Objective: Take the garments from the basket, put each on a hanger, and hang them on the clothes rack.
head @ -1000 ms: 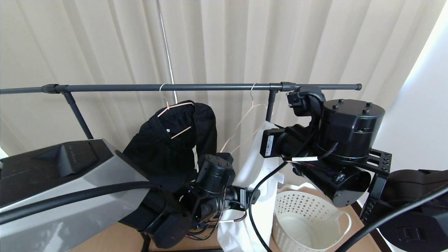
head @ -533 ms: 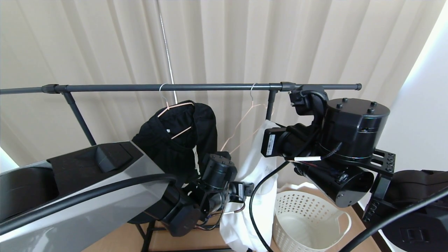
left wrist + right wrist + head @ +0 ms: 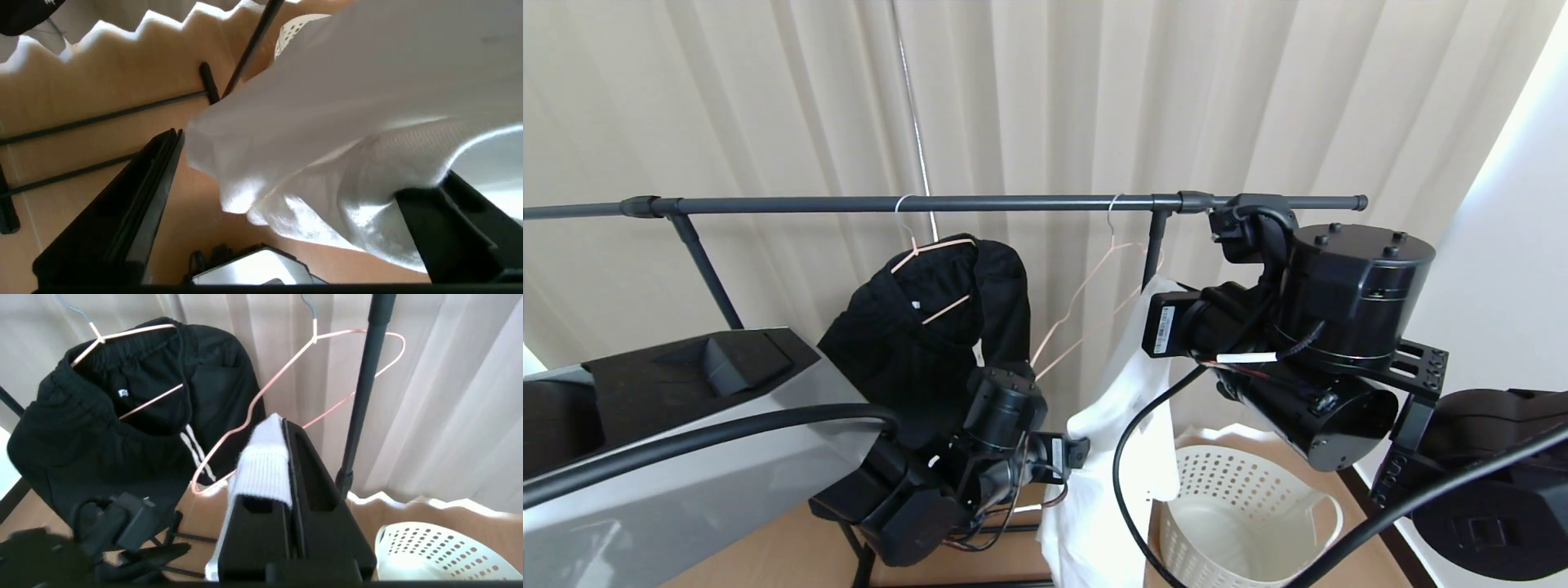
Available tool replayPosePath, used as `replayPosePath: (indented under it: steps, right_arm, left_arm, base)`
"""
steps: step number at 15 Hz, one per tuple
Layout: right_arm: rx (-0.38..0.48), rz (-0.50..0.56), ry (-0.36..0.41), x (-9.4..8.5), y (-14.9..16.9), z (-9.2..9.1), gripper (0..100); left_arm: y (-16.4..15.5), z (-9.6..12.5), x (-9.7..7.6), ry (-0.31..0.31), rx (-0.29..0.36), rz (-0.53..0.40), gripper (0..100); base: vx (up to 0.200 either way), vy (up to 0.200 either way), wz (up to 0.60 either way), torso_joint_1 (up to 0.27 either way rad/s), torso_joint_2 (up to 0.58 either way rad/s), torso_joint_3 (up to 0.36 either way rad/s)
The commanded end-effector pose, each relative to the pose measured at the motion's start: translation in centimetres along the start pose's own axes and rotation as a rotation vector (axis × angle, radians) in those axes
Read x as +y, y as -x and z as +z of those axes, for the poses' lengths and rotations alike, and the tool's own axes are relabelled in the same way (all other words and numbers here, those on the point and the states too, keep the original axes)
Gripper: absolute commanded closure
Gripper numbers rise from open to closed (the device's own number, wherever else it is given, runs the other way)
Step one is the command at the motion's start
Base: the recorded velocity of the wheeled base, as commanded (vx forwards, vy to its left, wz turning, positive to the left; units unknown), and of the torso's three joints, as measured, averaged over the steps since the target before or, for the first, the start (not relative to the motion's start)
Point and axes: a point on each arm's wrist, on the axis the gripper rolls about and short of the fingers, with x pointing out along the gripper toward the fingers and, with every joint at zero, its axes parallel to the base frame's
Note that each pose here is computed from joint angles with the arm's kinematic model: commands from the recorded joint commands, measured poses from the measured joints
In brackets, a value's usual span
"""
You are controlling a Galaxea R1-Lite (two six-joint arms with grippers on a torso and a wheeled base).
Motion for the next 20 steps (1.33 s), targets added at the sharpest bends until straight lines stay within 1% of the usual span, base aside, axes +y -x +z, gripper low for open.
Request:
replayPosePath:
  steps: [1,2,4,5,8,9,10,12,13,14,15,16,18,19,20]
  right_arm:
    - [-0.005,-0.028,-0.003,-0.8,-0.5,0.2,100]
    - [-0.008,-0.039,-0.005,-1.1,-0.6,0.3,100]
    - [-0.014,-0.06,-0.005,-1.8,-0.9,0.5,100]
    - [-0.013,-0.066,0.0,-2.0,-1.0,0.5,100]
    - [-0.008,-0.128,0.046,-3.7,-2.1,0.4,100]
    - [-0.007,-0.138,0.067,-4.0,-2.3,0.5,100]
    - [0.005,-0.146,0.095,-4.2,-2.4,0.2,100]
    - [0.026,-0.149,0.17,-4.3,-2.5,-0.2,100]
    - [0.042,-0.148,0.228,-4.3,-2.5,-0.4,100]
    - [0.088,-0.151,0.306,-4.4,-2.4,-0.9,100]
    - [0.134,-0.151,0.355,-4.6,-2.2,-1.3,100]
    - [0.241,-0.151,0.446,-4.8,-2.0,-1.9,100]
    - [0.329,-0.172,0.478,-5.2,-2.8,-1.0,100]
    - [0.381,-0.178,0.471,-5.3,-2.6,-1.2,100]
    - [0.424,-0.189,0.418,-5.3,-2.5,-1.5,100]
  left_arm:
    - [1.2,0.3,0.1,0.004,-0.025,-0.009,0]
    - [1.3,0.1,0.2,0.003,-0.029,-0.011,100]
    - [1.6,-0.4,0.4,-0.015,-0.018,-0.007,100]
    - [2.1,-0.2,0.4,-0.014,-0.026,-0.012,100]
    - [4.7,1.3,0.1,-0.007,-0.085,-0.039,100]
    - [5.6,1.8,0.1,-0.021,-0.106,-0.044,100]
    - [6.2,2.2,0.3,-0.052,-0.122,-0.043,100]
    - [7.2,3.4,0.1,-0.089,-0.171,-0.05,100]
    - [7.9,4.3,-0.1,-0.105,-0.207,-0.058,100]
    - [8.3,5.0,0.0,-0.114,-0.234,-0.055,100]
    - [8.5,5.3,0.1,-0.12,-0.247,-0.051,100]
    - [8.9,5.9,0.2,-0.144,-0.269,-0.044,100]
    - [8.9,6.7,0.3,-0.165,-0.293,-0.035,100]
    - [8.9,7.0,0.5,-0.17,-0.303,-0.023,100]
    - [9.0,7.4,0.5,-0.177,-0.316,-0.021,100]
  base:
    - [0.0,0.0,0.0,0.0,0.0,0.0]
    - [0.0,0.0,0.0,0.0,0.0,0.0]
    - [0.0,0.0,0.0,0.0,0.0,0.0]
    - [0.0,0.0,0.0,0.0,0.0,0.0]
    - [0.0,0.0,0.0,0.0,0.0,0.0]
    - [0.0,0.0,0.0,0.0,0.0,0.0]
    - [0.0,0.0,0.0,0.0,0.0,0.0]
    - [0.0,0.0,0.0,0.0,0.0,0.0]
    - [0.0,0.0,0.0,0.0,0.0,0.0]
    - [0.0,0.0,0.0,0.0,0.0,0.0]
    - [0.0,0.0,0.0,0.0,0.0,0.0]
    - [0.0,0.0,0.0,0.0,0.0,0.0]
    - [0.0,0.0,0.0,0.0,0.0,0.0]
    - [0.0,0.0,0.0,0.0,0.0,0.0]
    - [0.0,0.0,0.0,0.0,0.0,0.0]
